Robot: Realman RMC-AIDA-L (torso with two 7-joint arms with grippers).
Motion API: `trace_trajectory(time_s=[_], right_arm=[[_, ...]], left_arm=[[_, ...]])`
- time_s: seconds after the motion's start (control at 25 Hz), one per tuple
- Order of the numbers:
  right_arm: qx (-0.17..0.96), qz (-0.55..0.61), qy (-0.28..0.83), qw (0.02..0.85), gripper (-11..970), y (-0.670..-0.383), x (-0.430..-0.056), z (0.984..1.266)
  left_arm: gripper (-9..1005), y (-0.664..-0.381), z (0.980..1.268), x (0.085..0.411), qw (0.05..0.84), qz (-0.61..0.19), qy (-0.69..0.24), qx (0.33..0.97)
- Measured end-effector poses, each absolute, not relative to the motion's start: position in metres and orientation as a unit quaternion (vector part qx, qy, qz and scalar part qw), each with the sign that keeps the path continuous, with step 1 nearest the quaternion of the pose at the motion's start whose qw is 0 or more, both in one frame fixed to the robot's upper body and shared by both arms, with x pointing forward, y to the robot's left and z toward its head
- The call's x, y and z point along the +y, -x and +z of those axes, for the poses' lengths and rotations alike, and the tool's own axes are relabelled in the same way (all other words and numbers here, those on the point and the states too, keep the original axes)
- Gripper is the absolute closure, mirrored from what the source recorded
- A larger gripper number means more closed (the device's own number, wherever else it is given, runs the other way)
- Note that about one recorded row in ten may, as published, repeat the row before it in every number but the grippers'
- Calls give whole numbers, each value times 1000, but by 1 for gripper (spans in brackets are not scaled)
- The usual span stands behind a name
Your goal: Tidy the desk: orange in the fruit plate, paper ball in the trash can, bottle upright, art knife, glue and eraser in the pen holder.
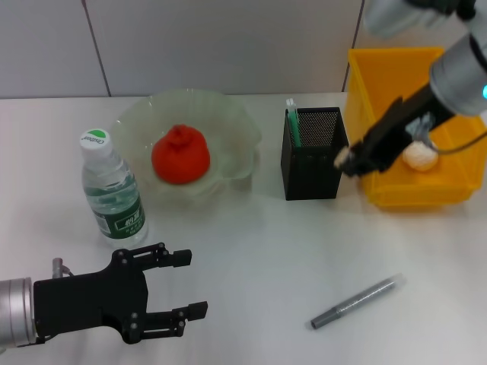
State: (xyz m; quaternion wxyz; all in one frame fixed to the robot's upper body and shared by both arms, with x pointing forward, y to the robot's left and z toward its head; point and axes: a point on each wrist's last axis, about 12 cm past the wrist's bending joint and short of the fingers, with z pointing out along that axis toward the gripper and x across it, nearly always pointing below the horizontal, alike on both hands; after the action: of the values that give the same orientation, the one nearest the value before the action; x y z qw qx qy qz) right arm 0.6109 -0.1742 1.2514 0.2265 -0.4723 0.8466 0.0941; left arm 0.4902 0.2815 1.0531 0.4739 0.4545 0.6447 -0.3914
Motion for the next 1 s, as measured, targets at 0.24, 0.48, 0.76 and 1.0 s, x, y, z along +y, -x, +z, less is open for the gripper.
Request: trace_trajectory(time_s=[0.24,0.48,0.76,1.0], right_arm=[[856,85,430,274,671,-627,-182,1261],[866,76,407,281,669,-645,-180,1243],[869,80,395,286,663,-657,-173,1221],[870,83,393,286,657,-661,-168,1214]], left_arm=[[215,-491,1053,280,474,-392,-455,643],[215,-491,1054,280,475,-393,-455,643],[215,-492,1054,281,477,-392,-454,643],[215,-492,1055,281,477,-392,-454,643]])
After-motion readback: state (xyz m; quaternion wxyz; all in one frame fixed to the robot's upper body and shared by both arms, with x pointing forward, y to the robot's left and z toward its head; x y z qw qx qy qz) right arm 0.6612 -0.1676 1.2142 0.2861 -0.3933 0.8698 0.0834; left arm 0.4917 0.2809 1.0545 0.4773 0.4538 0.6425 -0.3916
